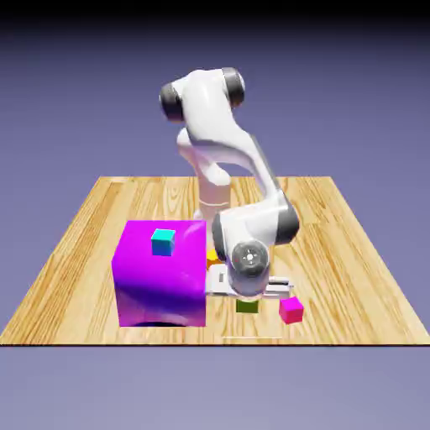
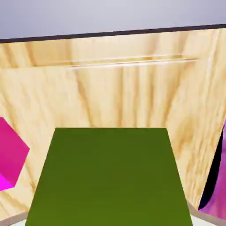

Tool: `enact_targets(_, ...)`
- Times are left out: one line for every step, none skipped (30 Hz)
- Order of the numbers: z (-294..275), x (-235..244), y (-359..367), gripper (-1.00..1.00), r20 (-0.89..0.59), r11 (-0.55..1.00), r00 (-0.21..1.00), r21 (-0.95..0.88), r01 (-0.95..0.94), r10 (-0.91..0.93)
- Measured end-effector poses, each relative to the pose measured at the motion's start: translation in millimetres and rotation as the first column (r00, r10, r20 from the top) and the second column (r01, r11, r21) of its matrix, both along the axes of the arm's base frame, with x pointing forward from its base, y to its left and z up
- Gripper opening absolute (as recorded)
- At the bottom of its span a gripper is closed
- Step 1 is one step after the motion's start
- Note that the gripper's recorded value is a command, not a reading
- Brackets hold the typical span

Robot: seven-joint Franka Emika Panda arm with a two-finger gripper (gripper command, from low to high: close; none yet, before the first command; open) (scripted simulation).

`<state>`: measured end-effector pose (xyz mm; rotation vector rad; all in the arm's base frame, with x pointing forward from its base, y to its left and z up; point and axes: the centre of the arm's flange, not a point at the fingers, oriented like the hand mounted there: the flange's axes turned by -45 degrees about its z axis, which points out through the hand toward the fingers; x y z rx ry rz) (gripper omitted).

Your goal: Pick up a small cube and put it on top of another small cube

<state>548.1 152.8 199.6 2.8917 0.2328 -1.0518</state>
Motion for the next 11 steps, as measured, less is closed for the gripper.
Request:
enact_targets(6.2, -2.8, 30.1, -1.0, 0.011, 0.998, 0.998, 0.003, -0.066, 0.066)
enact_targets(12.9, -7.1, 59.8, -1.0, 0.024, 0.991, 0.991, 0.006, -0.131, 0.131)
enact_targets(18.3, -11.2, 82.1, -1.0, 0.034, 0.984, 0.983, 0.008, -0.179, 0.178)
enact_targets(18.3, -11.2, 82.1, -1.0, 0.034, 0.984, 0.983, 0.008, -0.179, 0.178)
enact_targets(1.8, -18.1, 79.4, -1.0, 0.035, 0.984, 0.983, 0.007, -0.178, 0.178)
enact_targets(-14.3, -25.6, 76.7, -1.0, 0.035, 0.984, 0.983, 0.007, -0.178, 0.178)
enact_targets(-30.0, -33.8, 73.9, -1.0, 0.034, 0.984, 0.983, 0.007, -0.178, 0.178)
enact_targets(-41.1, -40.2, 71.8, 1.0, 0.034, 0.984, 0.983, 0.008, -0.179, 0.178)
enact_targets(-41.2, -40.1, 71.6, 1.0, 0.035, 0.984, 0.983, 0.007, -0.18, 0.18)
enact_targets(-41.2, -40.1, 71.6, 1.0, 0.035, 0.984, 0.983, 0.006, -0.18, 0.18)
enact_targets(-25.9, -31.5, 74.5, 1.0, 0.035, 0.984, 0.983, 0.005, -0.18, 0.179)
